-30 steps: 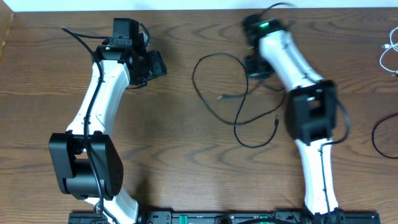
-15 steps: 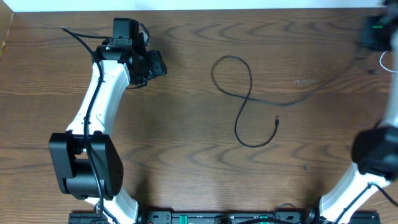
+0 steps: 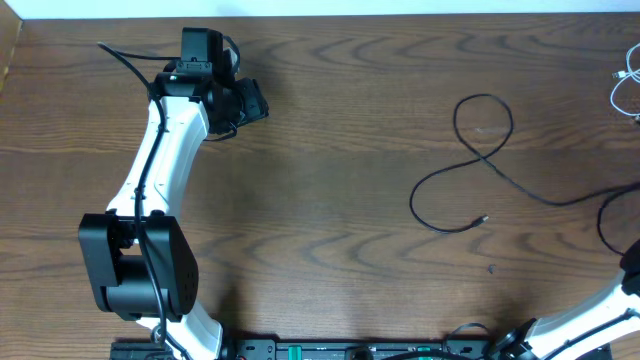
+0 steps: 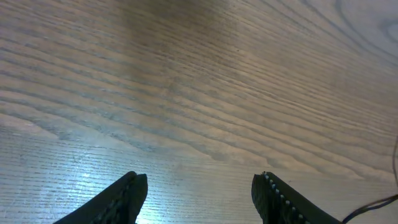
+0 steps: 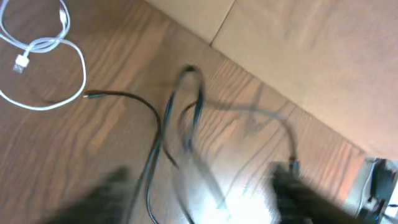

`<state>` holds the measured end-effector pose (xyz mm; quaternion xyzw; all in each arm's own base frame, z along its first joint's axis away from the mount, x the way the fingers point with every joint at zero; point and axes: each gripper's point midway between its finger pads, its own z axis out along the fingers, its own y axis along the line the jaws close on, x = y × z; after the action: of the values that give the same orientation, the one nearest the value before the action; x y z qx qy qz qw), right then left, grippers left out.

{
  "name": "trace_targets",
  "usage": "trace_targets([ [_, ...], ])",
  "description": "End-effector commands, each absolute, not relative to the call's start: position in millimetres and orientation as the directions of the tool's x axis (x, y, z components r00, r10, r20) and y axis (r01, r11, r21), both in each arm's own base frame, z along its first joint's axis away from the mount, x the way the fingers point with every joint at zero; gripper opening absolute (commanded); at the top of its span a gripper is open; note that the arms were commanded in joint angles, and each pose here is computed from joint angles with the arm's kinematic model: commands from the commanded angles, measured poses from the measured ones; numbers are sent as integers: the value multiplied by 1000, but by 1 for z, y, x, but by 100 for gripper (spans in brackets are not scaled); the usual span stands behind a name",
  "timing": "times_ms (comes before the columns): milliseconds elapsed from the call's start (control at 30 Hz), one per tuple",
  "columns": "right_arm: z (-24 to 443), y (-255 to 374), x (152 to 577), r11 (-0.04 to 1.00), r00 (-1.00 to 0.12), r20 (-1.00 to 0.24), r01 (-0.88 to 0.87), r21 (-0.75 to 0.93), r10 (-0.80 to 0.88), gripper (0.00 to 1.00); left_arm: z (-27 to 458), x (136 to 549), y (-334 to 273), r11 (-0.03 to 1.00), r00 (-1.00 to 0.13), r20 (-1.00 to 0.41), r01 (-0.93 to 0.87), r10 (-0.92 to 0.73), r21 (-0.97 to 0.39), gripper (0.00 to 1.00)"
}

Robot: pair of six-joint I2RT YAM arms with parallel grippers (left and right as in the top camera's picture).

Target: Untangle cables

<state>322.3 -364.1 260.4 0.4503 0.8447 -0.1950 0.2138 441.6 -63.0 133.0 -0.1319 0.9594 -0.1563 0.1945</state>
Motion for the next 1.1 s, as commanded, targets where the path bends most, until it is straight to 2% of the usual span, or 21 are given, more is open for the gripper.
trace_targets([
  [0,246,-345,348,590,-528,-497,806,-39,688,99,132,441,-61,918,-889,-332,-197,-315,-345,59],
  [133,244,-298,383,742,-635,-467,667,71,615,99,132,441,-61,918,-889,-332,-197,-315,-344,60],
  [167,242,-275,396,800,-687,-453,589,111,569,99,132,441,-61,918,-889,-332,-197,-315,-344,60],
  [300,239,-193,426,923,-826,-411,333,194,384,99,132,441,-60,918,-889,-333,-196,-314,-344,60],
  [467,215,-100,446,978,-926,-346,88,189,150,99,132,441,-60,920,-890,-334,-193,-311,-342,60],
  [633,161,-23,445,973,-965,-230,-165,161,-126,99,132,441,-60,919,-890,-333,-194,-312,-342,61],
  [733,128,-2,438,974,-972,-137,-204,98,-190,97,132,441,-60,919,-890,-333,-194,-312,-343,61],
  [767,120,2,436,979,-977,-114,-189,81,-180,96,132,441,-60,919,-890,-333,-194,-312,-342,79],
  [867,98,14,428,988,-989,-60,-138,69,-134,90,132,441,-60,919,-890,-333,-194,-312,-342,87],
  [900,87,17,423,994,-995,-35,-91,58,-89,87,132,441,-60,919,-890,-333,-194,-312,-342,97],
  [933,80,17,420,996,-997,-22,-77,53,-76,87,132,441,-60,920,-890,-333,-193,-311,-342,100],
  [1067,56,13,409,1000,-1000,19,-2,24,-2,84,132,441,-60,919,-890,-333,-194,-312,-342,99],
])
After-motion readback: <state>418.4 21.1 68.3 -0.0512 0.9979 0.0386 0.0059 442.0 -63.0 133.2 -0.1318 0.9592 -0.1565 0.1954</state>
